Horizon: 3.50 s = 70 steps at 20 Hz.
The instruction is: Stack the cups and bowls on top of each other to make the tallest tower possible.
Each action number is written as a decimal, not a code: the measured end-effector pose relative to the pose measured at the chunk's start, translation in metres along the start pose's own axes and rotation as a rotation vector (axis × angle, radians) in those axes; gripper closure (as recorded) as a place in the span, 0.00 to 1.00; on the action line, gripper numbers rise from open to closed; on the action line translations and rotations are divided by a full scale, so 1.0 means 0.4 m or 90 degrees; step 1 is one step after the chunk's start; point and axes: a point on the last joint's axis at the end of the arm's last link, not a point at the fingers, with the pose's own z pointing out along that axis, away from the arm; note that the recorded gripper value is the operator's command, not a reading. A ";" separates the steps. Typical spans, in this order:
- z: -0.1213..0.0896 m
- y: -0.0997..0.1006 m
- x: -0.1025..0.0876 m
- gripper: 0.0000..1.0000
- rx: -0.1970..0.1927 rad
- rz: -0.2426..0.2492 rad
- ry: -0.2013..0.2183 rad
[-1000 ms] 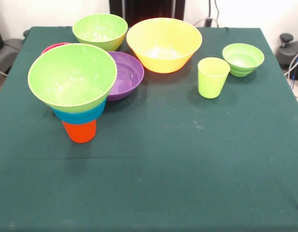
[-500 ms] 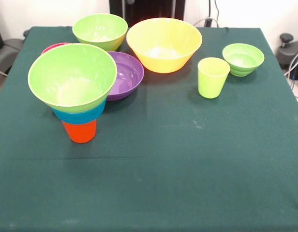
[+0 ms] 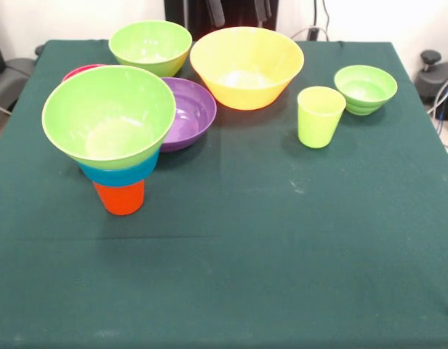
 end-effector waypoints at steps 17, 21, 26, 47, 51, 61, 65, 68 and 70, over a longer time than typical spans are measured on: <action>0.065 0.079 0.086 0.00 0.023 0.058 0.035; 0.088 0.171 0.107 0.00 0.019 0.067 0.027; 0.131 0.255 0.139 0.00 0.020 0.068 0.022; 0.303 0.120 0.147 0.00 0.050 0.137 0.003; 0.309 0.100 0.152 0.00 0.058 0.144 0.006; 0.308 0.066 0.152 0.00 0.071 0.155 -0.002; 0.318 0.055 0.152 0.00 0.072 0.159 -0.009; 0.329 0.053 0.151 0.00 0.068 0.160 -0.018; 0.335 0.051 0.150 0.00 0.067 0.160 -0.022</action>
